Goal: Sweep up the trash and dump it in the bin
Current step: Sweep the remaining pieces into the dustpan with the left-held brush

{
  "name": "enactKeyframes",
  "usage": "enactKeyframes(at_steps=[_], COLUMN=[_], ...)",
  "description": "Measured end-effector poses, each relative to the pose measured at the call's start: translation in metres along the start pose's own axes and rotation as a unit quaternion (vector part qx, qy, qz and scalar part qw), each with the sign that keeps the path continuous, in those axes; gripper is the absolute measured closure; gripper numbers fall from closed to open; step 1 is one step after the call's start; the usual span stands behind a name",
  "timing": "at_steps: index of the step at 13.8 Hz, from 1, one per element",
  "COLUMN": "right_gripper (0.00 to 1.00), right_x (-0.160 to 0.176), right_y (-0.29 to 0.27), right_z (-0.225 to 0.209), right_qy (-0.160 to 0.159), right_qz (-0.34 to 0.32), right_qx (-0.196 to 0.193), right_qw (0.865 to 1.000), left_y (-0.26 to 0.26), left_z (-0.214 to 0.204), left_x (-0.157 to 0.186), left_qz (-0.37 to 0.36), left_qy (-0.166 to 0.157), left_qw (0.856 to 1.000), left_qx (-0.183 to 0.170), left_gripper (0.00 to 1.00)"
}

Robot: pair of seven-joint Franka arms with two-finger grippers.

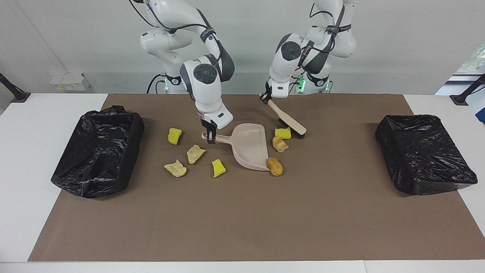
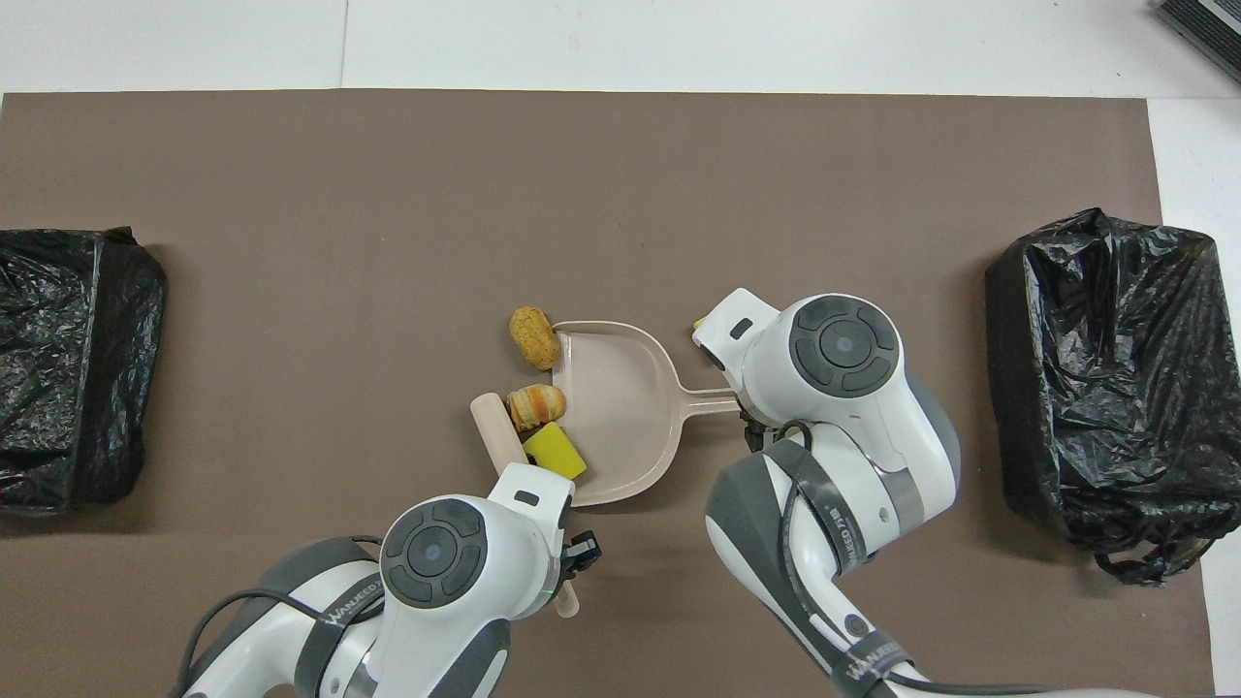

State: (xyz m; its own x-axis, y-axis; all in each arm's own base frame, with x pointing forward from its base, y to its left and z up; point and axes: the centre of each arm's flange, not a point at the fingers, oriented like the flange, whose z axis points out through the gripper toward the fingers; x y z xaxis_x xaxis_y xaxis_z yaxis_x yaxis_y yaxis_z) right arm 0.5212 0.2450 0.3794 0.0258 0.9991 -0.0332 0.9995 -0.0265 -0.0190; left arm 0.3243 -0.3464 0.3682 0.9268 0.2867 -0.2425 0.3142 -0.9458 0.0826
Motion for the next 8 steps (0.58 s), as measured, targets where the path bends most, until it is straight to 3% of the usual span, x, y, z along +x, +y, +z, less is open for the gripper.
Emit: enactKeyframes(at_steps=[5,8], right_gripper=[0.67,0.67], right_x=[-0.001,-0.005], right_y=[-0.003,-0.003], right_z=[0.002,0.002], right_qy=[-0.005,-0.007], right_qz=[0.027,0.032], right_qx=[0.009,0.013], right_qw=[1.0,0.999], left_y=[0.04,0.039], left_z=[-0.011,-0.022], left_x=[-0.048,-0.046], left_qz=[0.097,0.12], left_qy=[0.008,0.0], left_qw=[0.995,0.993], left_qx=[-0.012,0.002], left_gripper=[0.73,0.73])
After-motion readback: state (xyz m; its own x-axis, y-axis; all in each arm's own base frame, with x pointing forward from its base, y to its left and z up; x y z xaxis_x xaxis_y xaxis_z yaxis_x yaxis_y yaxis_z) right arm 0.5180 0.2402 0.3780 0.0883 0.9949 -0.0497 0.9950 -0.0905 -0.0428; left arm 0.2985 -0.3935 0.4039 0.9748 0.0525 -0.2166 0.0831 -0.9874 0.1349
